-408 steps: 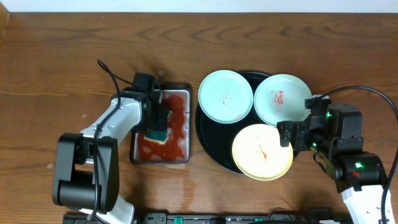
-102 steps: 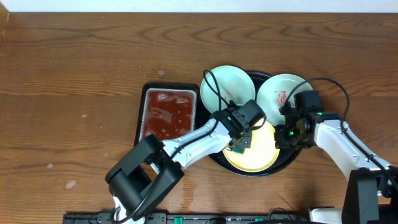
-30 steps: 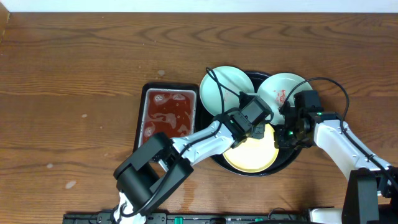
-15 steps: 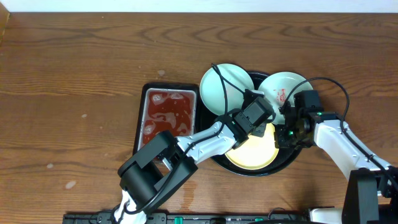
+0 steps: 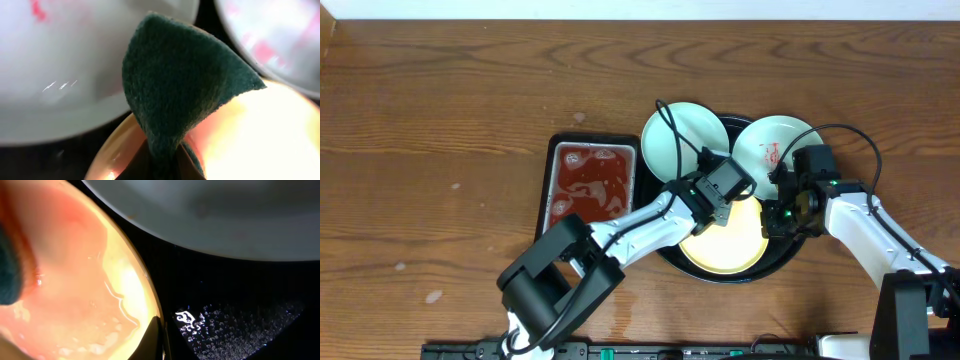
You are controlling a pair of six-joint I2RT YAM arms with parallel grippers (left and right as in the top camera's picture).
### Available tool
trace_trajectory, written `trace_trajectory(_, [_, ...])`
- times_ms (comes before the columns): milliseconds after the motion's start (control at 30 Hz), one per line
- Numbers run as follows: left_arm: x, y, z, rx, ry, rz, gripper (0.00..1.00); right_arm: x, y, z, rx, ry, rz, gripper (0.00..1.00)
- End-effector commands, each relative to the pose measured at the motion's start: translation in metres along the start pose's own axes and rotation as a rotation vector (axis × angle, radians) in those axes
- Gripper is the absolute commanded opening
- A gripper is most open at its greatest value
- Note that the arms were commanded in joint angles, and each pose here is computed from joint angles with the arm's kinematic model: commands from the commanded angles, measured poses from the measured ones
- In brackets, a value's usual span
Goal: Clean dirty plates on tray and stack at the side
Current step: 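Scrub the yellow plate with the sponge while the right gripper holds it, then return the sponge to the basin with the left gripper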
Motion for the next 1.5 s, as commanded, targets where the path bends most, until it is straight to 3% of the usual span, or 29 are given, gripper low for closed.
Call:
trace_trajectory(0, [0.015, -0.004, 0.007, 0.03, 0.024, -0.072, 0.08, -0.004, 0.001, 0.002, 0.01, 0.001, 0.035, 0.01])
trace_trajectory(167, [0.014, -0.031, 0.001, 0.011, 0.017, -0.037, 0.08, -0.004, 0.001, 0.002, 0.01, 0.001, 0.035, 0.01])
trace_trajectory(300, [0.004, -0.046, 0.001, 0.055, 0.004, 0.105, 0.07, -0.004, 0.001, 0.002, 0.01, 0.0, 0.035, 0.01])
trace_trajectory(767, [-0.036, -0.022, 0.033, 0.143, 0.065, 0.217, 0.07, -0.004, 0.001, 0.002, 0.011, 0.001, 0.035, 0.01])
trace_trajectory(967, [-0.035, -0.007, 0.041, 0.162, 0.076, 0.173, 0.08, -0.004, 0.001, 0.002, 0.011, 0.001, 0.035, 0.01])
trace_trajectory(1167, [-0.008, -0.004, 0.036, 0.116, 0.068, -0.029, 0.07, -0.004, 0.001, 0.002, 0.014, 0.001, 0.035, 0.01])
trace_trajectory(1467, [0.007, -0.044, 0.01, 0.048, 0.009, -0.007, 0.08, -0.004, 0.003, 0.005, 0.023, 0.003, 0.035, 0.04])
Point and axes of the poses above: each gripper's point midway between its finger pads, its own y axis out along the fingers, its own x axis along the line the jaws close on, z = x × y, the point moved 10 cm from there along -y, back along the fingers, and after that the axes turned 3 degrees about -y, right-handed, at the moved point
